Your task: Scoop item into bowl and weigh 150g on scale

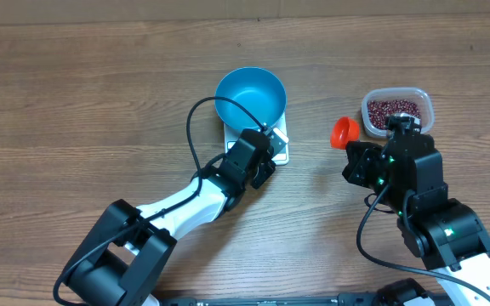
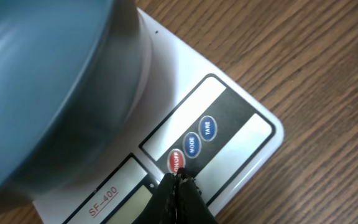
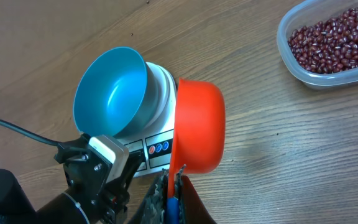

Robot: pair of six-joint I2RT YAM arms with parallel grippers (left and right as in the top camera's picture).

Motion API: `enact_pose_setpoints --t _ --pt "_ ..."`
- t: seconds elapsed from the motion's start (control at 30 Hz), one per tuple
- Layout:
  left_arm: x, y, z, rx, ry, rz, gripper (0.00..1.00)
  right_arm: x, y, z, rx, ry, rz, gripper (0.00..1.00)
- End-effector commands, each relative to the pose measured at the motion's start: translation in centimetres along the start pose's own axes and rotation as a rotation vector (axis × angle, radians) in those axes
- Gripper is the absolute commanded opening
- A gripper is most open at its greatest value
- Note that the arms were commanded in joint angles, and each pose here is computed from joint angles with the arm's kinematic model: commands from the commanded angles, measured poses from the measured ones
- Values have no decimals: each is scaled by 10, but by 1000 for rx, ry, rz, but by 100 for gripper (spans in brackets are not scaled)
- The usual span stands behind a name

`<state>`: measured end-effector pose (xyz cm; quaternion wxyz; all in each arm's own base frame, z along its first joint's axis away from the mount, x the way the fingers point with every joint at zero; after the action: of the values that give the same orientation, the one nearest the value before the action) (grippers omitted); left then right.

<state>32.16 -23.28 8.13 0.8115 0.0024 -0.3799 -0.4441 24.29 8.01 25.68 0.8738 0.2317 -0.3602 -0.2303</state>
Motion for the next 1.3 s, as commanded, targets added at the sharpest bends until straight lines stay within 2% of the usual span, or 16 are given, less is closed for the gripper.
enact_pose_setpoints --t 0.0,0.37,0.5,0.8,1.27 --pt "-6 3 -5 16 17 -9 4 10 11 9 36 -32 -2 4" --pt "1 -1 -6 -20 -27 6 4 10 10 9 32 -29 -1 4" --pt "6 0 -6 -18 -51 54 4 9 10 9 32 -29 -1 4" --pt "-6 4 -10 -13 -5 76 5 10 10 8 34 -32 -1 4" --pt "-12 3 -26 -16 -12 90 4 11 10 8 29 -42 -1 4"
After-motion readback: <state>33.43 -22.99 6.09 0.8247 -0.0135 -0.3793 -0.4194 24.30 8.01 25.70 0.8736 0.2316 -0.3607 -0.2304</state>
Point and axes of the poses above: each gripper's point midway between its finger pads, its own z axis back along the fingers, its own y axis along the line the jaws close on, x = y × z, the point moved 5 cm from there along z, back along the fingers, and after that the axes turned 11 degrees about -z, right-handed, at the moved point
